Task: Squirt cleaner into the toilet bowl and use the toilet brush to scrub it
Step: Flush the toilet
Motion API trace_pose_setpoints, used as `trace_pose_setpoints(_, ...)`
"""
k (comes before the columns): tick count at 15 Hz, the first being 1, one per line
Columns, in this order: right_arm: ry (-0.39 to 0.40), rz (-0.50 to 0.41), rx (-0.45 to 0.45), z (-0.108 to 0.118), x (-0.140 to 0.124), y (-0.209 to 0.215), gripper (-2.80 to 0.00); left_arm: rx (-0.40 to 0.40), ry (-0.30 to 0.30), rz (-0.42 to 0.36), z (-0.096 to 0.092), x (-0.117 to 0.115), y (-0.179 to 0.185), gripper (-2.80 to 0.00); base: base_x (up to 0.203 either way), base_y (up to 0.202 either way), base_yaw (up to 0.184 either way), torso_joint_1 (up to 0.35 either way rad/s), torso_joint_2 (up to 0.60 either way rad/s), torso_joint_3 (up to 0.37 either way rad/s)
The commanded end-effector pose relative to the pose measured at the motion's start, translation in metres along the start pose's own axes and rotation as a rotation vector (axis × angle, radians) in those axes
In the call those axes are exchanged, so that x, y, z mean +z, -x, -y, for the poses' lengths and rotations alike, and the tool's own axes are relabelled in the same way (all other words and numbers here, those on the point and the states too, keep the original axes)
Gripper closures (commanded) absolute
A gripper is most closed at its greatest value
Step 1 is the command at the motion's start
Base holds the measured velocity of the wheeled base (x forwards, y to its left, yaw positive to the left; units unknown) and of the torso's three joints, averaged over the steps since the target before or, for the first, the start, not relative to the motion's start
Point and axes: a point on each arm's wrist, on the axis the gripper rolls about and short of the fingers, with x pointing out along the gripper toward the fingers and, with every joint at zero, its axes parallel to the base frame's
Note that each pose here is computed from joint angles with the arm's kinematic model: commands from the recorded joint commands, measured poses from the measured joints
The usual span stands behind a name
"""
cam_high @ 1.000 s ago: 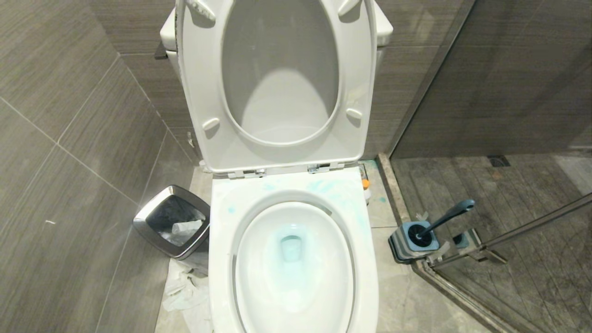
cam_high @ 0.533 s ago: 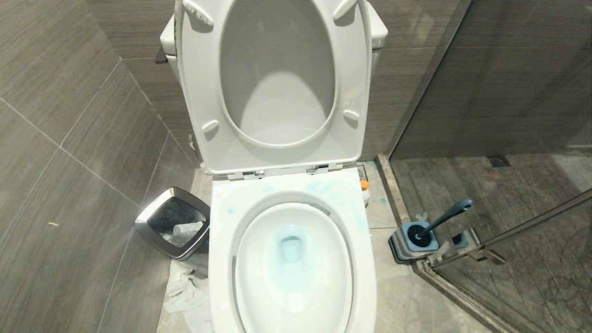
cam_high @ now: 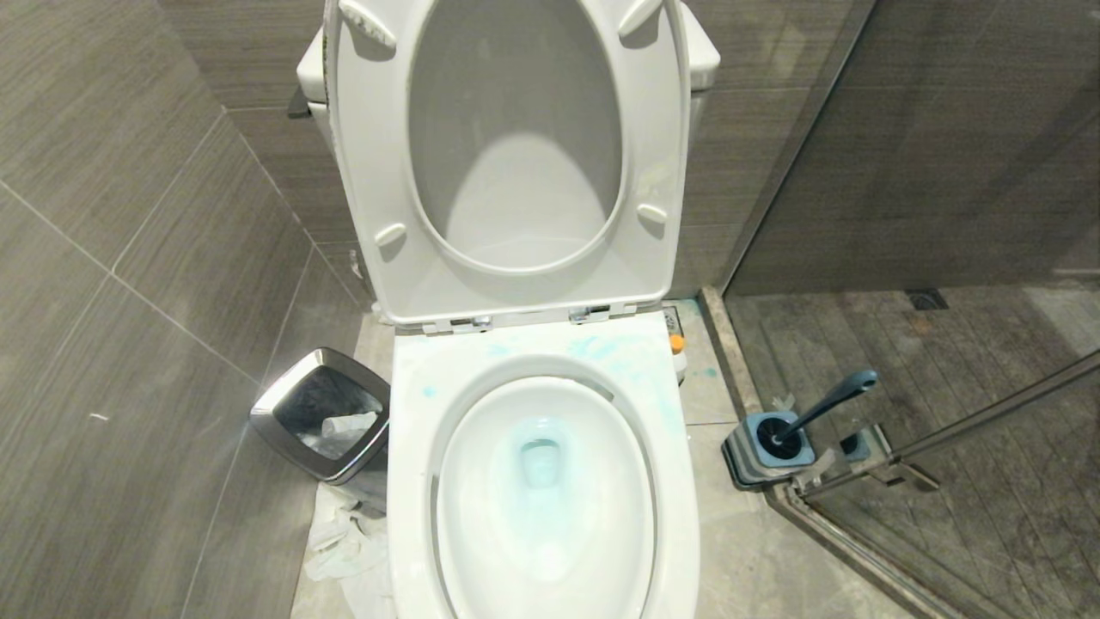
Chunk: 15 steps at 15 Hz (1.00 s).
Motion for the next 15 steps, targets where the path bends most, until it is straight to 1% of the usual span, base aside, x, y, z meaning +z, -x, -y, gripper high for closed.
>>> trace_pose_setpoints(1,0.0,0.0,0.0,0.0,0.0,0.0,0.0,-0.02,-0.009,0.001,0.0,0.0,-0.001,0.0,0.0,0.0,0.0,0.0,0.0,0.0)
trace_pose_setpoints(2,0.0,-0.001,0.001,0.0,0.0,0.0,0.0,-0.013,-0.027,-0.007,0.0,-0.001,-0.001,0.0,0.0,0.0,0.0,0.0,0.0,0.0)
trace_pose_setpoints(3,0.0,-0.001,0.001,0.0,0.0,0.0,0.0,-0.001,-0.032,-0.022,0.0,-0.002,-0.001,0.0,0.0,0.0,0.0,0.0,0.0,0.0)
trace_pose_setpoints(4,0.0,-0.001,0.001,0.0,0.0,0.0,0.0,0.034,-0.032,-0.042,0.0,-0.004,-0.001,0.0,0.0,0.0,0.0,0.0,0.0,0.0)
trace_pose_setpoints(6,0.0,-0.001,0.001,0.0,0.0,0.0,0.0,0.13,-0.029,-0.116,-0.002,-0.009,0.0,0.0,0.0,0.0,0.0,0.0,0.0,0.0)
trace_pose_setpoints(8,0.0,-0.001,0.001,0.0,0.0,0.0,0.0,0.141,-0.004,-0.118,-0.002,-0.01,0.0,0.0,0.0,0.0,0.0,0.0,0.0,0.0)
trace_pose_setpoints(9,0.0,-0.001,0.001,0.0,0.0,0.0,0.0,0.142,0.023,-0.116,-0.002,-0.01,0.0,0.0,0.0,0.0,0.0,0.0,0.0,0.0)
trace_pose_setpoints(11,0.0,-0.001,0.001,0.0,0.0,0.0,0.0,0.143,0.097,-0.121,-0.002,-0.011,0.0,0.0,0.0,0.0,0.0,0.0,0.0,0.0)
trace_pose_setpoints(12,0.0,-0.001,0.001,0.0,0.0,0.0,0.0,0.137,0.137,-0.164,-0.001,-0.016,0.001,0.0,0.0,0.0,0.0,0.0,0.0,0.0)
trace_pose_setpoints(13,0.0,-0.001,0.001,0.0,0.0,0.0,0.0,0.138,0.166,-0.168,-0.001,-0.016,0.001,0.0,0.0,0.0,0.0,0.0,0.0,0.0)
trace_pose_setpoints(15,0.0,-0.001,0.001,0.0,0.0,0.0,0.0,0.139,0.169,-0.165,-0.001,-0.016,0.001,0.0,0.0,0.0,0.0,0.0,0.0,0.0)
